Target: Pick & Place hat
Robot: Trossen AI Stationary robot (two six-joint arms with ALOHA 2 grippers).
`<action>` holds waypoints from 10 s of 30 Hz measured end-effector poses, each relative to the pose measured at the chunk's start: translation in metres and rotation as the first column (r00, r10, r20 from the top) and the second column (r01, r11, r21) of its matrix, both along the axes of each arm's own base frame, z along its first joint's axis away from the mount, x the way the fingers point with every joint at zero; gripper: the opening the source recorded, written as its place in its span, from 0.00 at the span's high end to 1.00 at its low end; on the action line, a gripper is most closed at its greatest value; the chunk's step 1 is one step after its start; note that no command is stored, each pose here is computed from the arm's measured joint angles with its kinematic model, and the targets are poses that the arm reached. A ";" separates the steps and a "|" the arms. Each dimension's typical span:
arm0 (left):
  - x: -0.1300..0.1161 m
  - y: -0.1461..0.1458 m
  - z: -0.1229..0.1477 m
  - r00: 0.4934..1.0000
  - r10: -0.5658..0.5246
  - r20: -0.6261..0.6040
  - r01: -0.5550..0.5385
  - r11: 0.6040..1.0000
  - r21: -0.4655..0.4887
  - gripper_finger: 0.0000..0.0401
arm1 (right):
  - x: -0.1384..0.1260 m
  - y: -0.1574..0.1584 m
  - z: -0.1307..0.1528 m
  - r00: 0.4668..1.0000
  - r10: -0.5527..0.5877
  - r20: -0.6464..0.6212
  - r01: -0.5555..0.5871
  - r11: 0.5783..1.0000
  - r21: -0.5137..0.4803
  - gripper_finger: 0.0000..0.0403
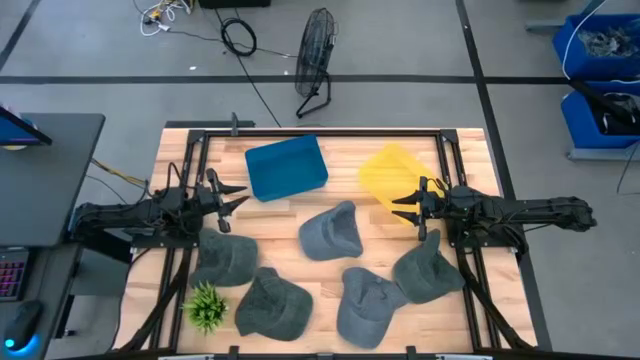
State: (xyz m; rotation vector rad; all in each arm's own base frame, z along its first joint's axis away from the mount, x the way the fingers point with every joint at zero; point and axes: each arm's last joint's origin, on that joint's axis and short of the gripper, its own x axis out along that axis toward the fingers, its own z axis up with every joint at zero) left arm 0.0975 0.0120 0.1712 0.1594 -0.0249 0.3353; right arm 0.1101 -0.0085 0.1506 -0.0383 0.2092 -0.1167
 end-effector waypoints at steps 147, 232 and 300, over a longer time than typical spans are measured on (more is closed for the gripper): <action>0.028 0.022 0.128 0.964 0.006 -0.267 -0.022 0.998 -0.056 0.69 | 0.001 0.000 0.005 0.998 0.005 0.062 -0.007 0.999 0.035 0.64; 0.030 0.023 0.136 0.988 0.015 -0.154 -0.031 0.995 -0.099 0.69 | 0.234 0.025 -0.025 0.648 0.220 -0.729 0.162 0.895 0.415 0.85; 0.029 0.023 0.132 0.981 0.013 -0.196 -0.036 0.993 -0.113 0.69 | 0.127 -0.090 0.043 0.405 -0.646 -0.648 0.849 0.528 0.004 0.82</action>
